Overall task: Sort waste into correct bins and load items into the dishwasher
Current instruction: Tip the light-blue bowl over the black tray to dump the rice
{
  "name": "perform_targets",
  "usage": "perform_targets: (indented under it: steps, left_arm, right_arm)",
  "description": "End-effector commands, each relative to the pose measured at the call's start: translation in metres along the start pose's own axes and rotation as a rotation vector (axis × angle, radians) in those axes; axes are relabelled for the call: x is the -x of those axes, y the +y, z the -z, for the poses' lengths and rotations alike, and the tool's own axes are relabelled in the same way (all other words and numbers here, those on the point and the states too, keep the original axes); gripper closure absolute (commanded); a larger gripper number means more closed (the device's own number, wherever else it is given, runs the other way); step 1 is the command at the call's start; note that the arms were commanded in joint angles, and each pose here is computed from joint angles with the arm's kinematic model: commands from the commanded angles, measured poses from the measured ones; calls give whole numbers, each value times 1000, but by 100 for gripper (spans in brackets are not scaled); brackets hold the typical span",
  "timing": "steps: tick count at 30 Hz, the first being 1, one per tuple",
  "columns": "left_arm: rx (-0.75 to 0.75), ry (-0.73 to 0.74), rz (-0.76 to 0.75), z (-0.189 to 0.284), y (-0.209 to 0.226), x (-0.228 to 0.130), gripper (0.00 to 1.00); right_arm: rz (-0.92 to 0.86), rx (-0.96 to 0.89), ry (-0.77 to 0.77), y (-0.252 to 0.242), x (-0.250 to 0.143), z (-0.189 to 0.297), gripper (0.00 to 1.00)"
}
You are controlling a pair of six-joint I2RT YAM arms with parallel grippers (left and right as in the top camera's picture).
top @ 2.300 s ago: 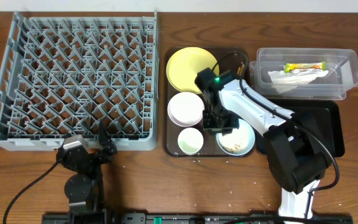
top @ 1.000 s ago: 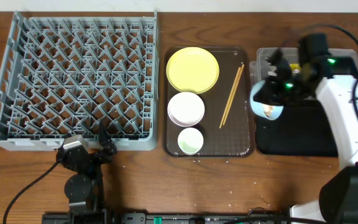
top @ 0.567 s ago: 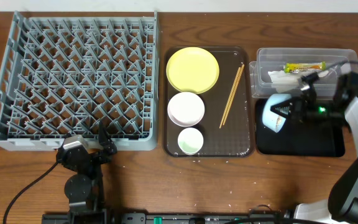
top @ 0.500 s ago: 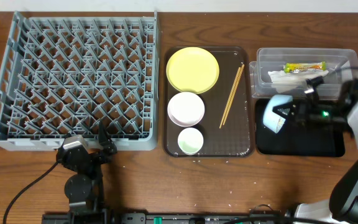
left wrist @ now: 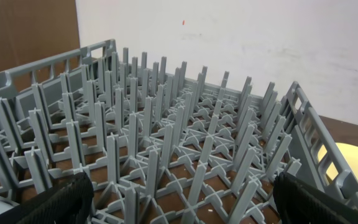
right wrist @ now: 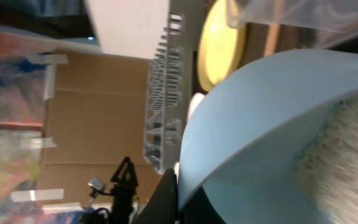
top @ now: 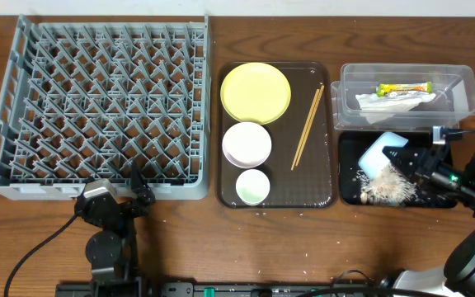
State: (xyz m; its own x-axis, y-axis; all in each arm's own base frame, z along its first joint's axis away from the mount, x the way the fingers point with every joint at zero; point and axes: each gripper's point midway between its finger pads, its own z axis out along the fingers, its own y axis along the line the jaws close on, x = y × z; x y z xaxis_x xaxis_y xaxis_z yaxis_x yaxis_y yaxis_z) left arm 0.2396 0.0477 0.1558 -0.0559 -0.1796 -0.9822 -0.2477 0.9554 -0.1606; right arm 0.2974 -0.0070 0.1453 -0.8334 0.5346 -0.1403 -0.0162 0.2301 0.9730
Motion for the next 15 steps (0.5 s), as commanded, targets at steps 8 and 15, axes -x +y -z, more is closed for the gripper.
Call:
perform_targets:
  steps: [8,15]
  left_arm:
    - [20,50,1,-1,5,-18,7]
    - [20,50,1,-1,5,-18,7]
  right_arm:
    - [-6,160,-109,23,25,17,99]
    - [-199,168,-116,21,32,24,99]
